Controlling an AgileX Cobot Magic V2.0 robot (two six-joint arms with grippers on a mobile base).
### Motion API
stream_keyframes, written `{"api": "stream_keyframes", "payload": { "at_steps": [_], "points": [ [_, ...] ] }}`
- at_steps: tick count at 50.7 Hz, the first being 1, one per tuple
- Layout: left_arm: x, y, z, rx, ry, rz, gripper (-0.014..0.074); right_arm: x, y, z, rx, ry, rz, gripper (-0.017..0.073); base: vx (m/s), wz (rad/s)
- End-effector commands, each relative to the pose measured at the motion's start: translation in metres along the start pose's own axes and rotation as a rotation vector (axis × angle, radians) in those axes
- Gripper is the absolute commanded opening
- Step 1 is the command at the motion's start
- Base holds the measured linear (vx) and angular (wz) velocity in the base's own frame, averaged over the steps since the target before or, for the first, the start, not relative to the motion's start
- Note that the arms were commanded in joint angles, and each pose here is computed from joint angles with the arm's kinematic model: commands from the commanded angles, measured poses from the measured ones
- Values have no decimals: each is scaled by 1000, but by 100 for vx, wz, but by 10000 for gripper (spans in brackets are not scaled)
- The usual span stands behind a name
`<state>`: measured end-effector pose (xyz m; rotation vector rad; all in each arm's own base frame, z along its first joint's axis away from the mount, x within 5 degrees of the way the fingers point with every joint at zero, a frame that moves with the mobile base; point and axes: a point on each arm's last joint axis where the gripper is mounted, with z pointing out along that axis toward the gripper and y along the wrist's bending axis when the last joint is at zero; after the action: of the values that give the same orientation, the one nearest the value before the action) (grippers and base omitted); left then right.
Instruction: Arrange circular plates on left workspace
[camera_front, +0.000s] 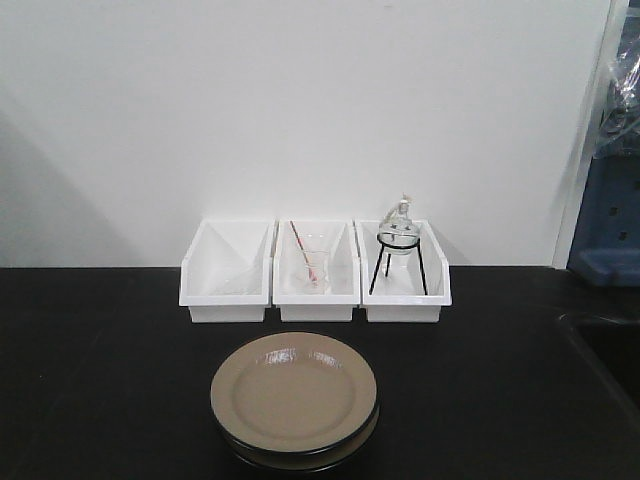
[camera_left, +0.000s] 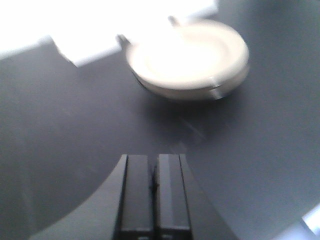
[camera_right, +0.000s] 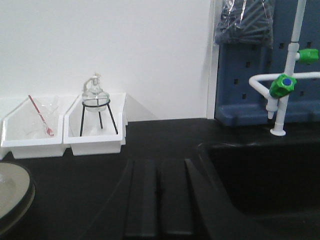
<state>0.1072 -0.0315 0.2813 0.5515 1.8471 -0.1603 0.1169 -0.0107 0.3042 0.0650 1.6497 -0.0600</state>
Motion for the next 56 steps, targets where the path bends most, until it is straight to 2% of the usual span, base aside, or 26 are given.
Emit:
{"api": "stream_keyframes", "payload": {
  "at_steps": [1, 6, 10, 12, 17, 23, 27, 33, 40, 44, 46, 48, 49, 53, 54, 56],
  "points": [
    [-16, 7, -8, -94, -123, -48, 0, -5, -4, -2, 50, -49, 1, -4, 0, 0],
    [-18, 6, -9, -89, -143, -79, 0, -3, -4, -2, 45, -42, 40, -4, 0, 0],
    [-18, 5, -9, -80, -142, -81, 0, -3, -4, -2, 43, -44, 82, -4, 0, 0],
    [-18, 5, -9, -79, -139, -77, 0, -3, -3, -2, 36, -41, 121, -4, 0, 0],
    [-18, 5, -9, -78, -139, -77, 0, -2, 0, -1, -3, -26, 325, -4, 0, 0],
    [-18, 5, -9, -78, -139, -77, 0, -3, 0, -1, -9, -33, 444, -4, 0, 0],
    [-18, 5, -9, -78, -139, -77, 0, -3, 0, -1, -11, -35, 499, -4, 0, 0],
    [-18, 5, -9, -78, -139, -77, 0, -3, 0, -1, -13, -37, 529, -4, 0, 0],
    [-18, 5, -10, -75, -141, -75, 0, -3, 0, -1, -13, -37, 530, -4, 0, 0],
    [-18, 1, -15, -84, -172, -61, 0, -3, 0, -1, -13, -37, 530, -4, 0, 0],
    [-16, -1, -19, -90, -183, -37, 0, -3, 0, -1, -13, -37, 530, -4, 0, 0],
    [-13, -2, -24, -125, -187, 30, 0, -3, 0, -1, -12, -38, 530, -4, 0, 0],
    [-5, -4, -34, -194, -194, 120, 0, -3, 0, -1, -13, -37, 530, -4, 0, 0],
    [10, -4, -40, -275, -199, 118, 0, -3, 0, -1, -12, -38, 530, -4, 0, 0],
    [13, -4, -42, -294, -214, 93, 0, -3, 0, -1, -12, -38, 530, -4, 0, 0],
    [20, -5, -43, -323, -221, 76, 0, -3, 0, -1, -13, -37, 530, -4, 0, 0]
  ]
}}
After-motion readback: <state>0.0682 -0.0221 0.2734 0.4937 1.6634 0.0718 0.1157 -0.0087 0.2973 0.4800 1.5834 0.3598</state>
